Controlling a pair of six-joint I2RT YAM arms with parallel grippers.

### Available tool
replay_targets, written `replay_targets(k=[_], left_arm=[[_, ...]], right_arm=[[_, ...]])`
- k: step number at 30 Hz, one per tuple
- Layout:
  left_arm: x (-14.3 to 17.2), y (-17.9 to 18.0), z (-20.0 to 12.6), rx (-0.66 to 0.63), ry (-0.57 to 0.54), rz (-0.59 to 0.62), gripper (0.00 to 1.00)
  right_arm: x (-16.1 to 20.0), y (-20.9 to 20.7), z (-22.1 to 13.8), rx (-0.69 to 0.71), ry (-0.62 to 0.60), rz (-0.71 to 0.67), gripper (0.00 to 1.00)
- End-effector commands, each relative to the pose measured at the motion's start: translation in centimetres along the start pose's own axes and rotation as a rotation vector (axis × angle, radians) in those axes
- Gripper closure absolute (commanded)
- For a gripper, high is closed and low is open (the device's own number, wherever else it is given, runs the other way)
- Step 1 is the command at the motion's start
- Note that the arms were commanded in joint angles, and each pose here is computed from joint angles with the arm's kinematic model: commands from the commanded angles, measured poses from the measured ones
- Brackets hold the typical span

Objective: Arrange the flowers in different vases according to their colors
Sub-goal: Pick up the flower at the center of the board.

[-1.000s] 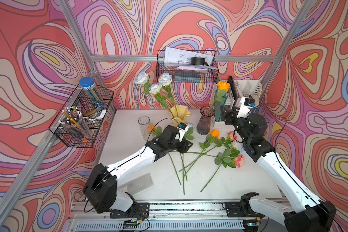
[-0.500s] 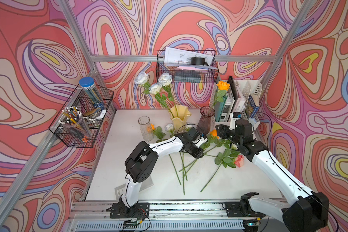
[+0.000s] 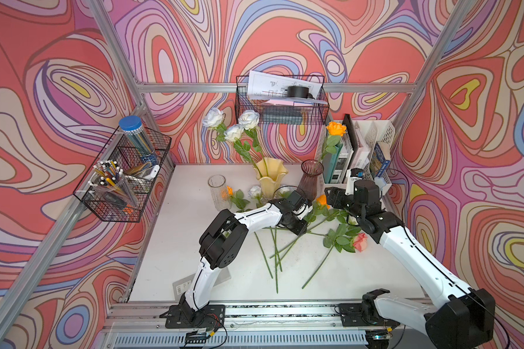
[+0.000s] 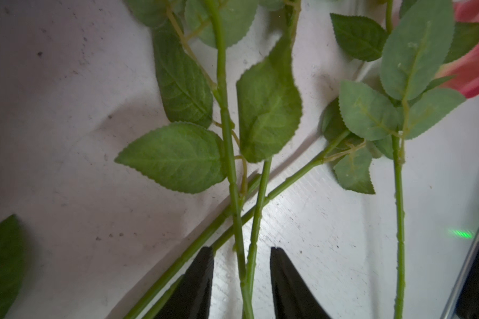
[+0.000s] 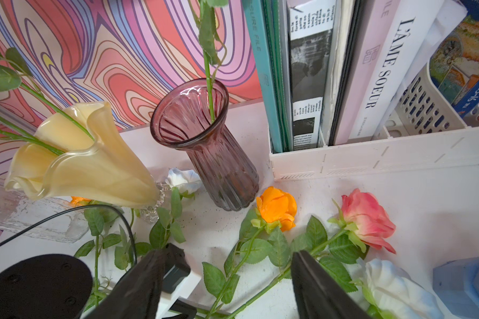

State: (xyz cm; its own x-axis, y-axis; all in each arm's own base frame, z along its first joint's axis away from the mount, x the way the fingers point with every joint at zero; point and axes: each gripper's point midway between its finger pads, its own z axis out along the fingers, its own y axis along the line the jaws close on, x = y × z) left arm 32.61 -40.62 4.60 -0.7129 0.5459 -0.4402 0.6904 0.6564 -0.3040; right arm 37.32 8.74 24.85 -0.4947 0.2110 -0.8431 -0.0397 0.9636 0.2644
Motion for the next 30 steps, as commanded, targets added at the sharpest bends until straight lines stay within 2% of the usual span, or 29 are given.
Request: replay_targets(k=[1,8,14,20,24,30], left_arm=[[0.0,1.0,0.7,-0.044,0.014,-0.014,0.60],[-0.8,1.6,1.5,-0.071,0.003,-0.012,0.68],[-1.1,1.6,1.5,-0.065,-0.007,-0.004,0.87],[-1.5,1.3,0.6,-0.066,-0.024,0.012,1.00],[-3.1,0.3,-2.3,-0.063,-0.091,0.026,1.00],[-5.5,-2.3,-10.9,-0.060,-0.260,0.078,1.00]], right_arm=[[-0.6,0.0,-0.6,-0.006,-0.036,-0.014,0.26],[-0.6,0.1,-1.0,-0.017,-0.051,-0.018,0.26],[-0.9,0.1,-1.3,-0.014,-0.061,-0.022,0.26],[-1.0,0.0,-1.4,-0.010,-0.069,-0.024,0.27],[-1.6,-0.2,-1.9,0.004,-0.089,-0.031,0.27],[-2.9,-1.1,-3.3,0.062,-0.139,-0.059,0.26]])
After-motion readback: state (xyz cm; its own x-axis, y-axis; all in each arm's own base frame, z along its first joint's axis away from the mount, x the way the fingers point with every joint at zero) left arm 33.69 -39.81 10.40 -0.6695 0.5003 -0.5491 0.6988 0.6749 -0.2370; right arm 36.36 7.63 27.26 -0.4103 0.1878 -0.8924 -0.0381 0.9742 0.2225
